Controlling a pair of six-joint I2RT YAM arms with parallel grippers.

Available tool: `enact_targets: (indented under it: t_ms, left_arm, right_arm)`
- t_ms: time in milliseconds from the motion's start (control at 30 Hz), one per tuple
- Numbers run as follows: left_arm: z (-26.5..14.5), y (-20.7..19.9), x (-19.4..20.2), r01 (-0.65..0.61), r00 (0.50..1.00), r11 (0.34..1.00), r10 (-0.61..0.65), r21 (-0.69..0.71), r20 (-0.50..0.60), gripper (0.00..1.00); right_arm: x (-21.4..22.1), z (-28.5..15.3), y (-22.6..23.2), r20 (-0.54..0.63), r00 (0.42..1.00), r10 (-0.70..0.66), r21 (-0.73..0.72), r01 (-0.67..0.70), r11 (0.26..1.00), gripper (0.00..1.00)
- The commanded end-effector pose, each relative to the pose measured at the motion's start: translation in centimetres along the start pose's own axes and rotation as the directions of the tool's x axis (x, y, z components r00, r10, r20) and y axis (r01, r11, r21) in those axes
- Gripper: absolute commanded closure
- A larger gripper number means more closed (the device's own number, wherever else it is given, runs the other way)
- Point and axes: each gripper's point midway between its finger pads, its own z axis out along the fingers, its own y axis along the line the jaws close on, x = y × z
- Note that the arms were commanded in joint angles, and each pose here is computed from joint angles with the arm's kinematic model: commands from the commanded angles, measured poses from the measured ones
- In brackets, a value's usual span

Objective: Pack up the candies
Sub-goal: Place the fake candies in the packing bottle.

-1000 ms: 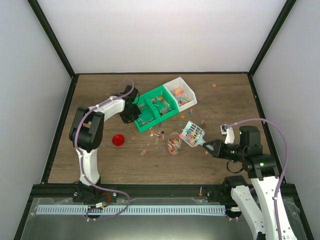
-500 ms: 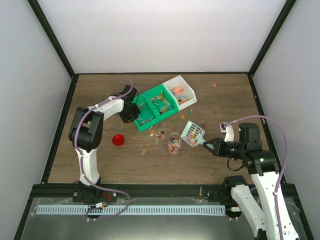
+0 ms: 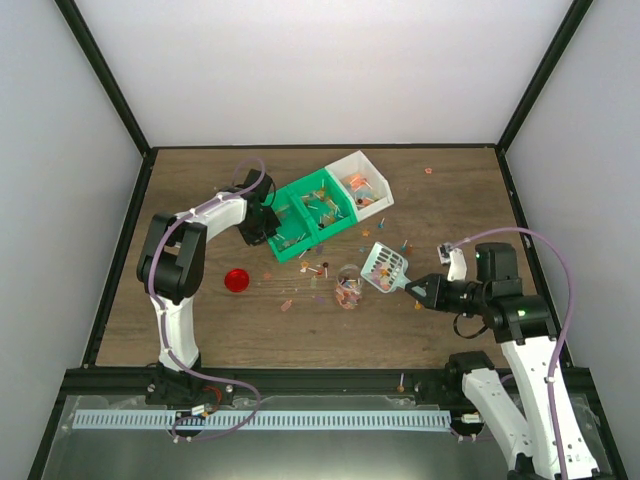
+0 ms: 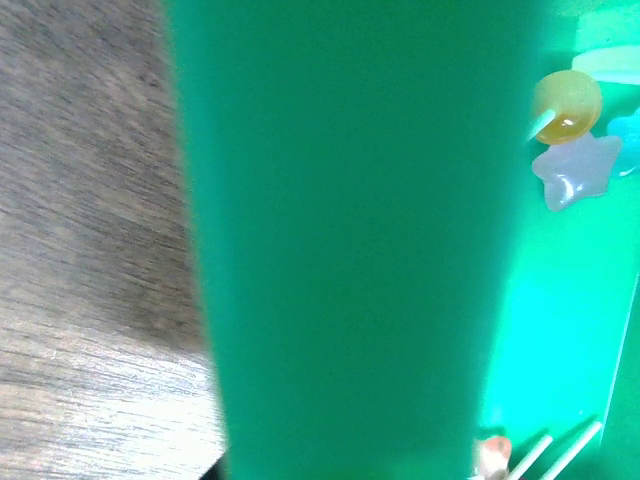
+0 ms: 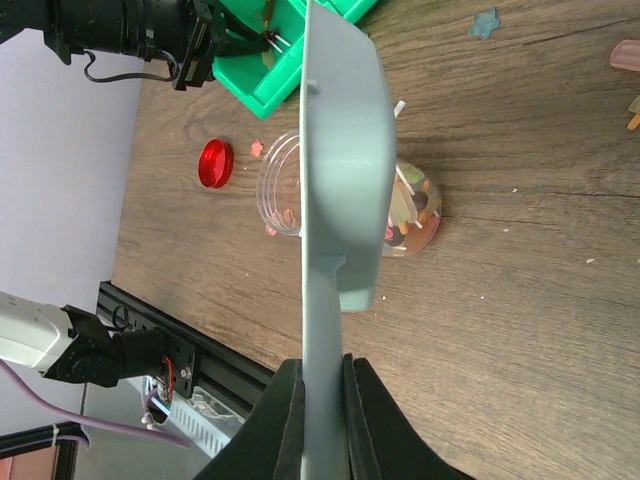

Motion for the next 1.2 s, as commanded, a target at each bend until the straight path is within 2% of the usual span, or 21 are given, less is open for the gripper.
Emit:
enact_targets:
  t_ms: [0, 167, 1167]
  left_arm:
    - [1.1, 0.4, 0.9, 0.013, 0.998, 1.0, -0.013, 0.005, -0.067, 0.87]
    - [1.1, 0.3, 0.9, 0.004, 0.997, 1.0, -0.004, -0.003, -0.073, 0.8]
    - [-0.1, 0.1, 0.0, -0.007, 0.999, 1.0, 0.007, -0.004, -0.034, 0.8]
  right_arm:
    - [-1.4, -1.0, 1.7, 0.048, 0.997, -0.054, -0.04, 0.056, 0.998, 0.99]
    - [-1.7, -0.9, 1.9, 0.04, 0.997, -0.06, -0.048, 0.062, 0.997, 0.99]
    - [-1.6, 0.4, 2.6, -0.035, 0.99, -0.135, 0.03, 0.136, 0.99, 0.99]
